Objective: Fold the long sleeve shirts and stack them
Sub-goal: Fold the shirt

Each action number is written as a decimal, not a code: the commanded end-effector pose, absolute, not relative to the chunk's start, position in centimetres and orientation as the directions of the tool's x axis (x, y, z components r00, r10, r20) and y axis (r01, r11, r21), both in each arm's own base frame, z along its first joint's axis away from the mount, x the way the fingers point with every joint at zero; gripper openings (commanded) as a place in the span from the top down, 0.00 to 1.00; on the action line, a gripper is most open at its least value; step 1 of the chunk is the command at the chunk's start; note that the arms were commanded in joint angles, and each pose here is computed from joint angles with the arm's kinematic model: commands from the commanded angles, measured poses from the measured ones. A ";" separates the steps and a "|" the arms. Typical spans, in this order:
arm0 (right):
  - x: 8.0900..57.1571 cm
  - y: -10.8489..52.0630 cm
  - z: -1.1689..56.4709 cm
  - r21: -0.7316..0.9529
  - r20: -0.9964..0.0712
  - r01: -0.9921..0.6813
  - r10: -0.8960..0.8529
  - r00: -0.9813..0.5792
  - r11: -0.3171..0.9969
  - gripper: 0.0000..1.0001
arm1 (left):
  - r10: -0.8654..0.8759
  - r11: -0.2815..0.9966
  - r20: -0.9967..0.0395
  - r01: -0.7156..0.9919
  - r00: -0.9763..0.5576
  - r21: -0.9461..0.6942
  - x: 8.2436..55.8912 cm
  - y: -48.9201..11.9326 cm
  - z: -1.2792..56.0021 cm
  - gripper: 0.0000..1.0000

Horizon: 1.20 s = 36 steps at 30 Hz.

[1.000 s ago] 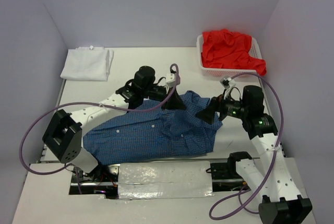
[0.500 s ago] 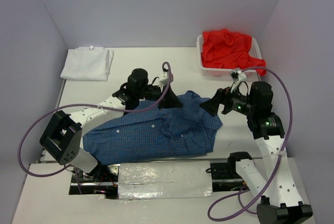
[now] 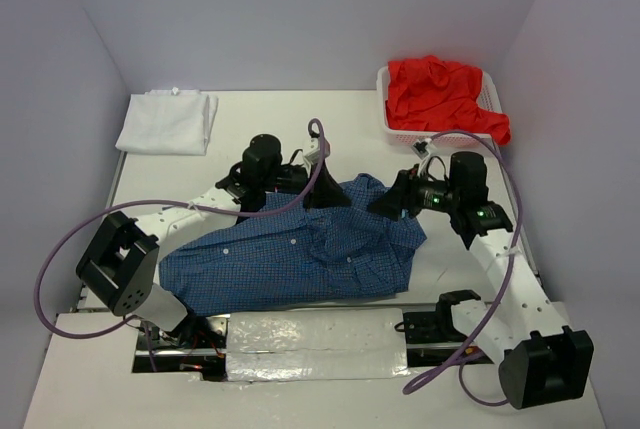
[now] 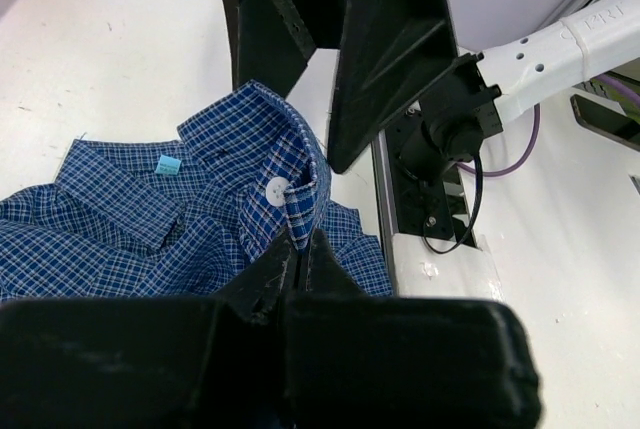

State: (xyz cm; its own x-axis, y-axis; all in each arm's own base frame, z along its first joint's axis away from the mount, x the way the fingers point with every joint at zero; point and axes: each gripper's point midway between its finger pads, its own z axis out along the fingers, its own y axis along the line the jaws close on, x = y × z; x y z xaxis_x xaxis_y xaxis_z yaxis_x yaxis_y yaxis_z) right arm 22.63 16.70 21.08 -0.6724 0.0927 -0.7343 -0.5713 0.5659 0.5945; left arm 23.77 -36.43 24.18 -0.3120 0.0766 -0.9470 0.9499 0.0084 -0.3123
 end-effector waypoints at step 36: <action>7.8 18.8 34.8 0.497 -0.829 -0.823 -0.129 -0.544 0.276 1.00 | 0.089 -0.182 -0.973 0.957 -0.214 -0.227 17.8 -35.6 33.1 1.00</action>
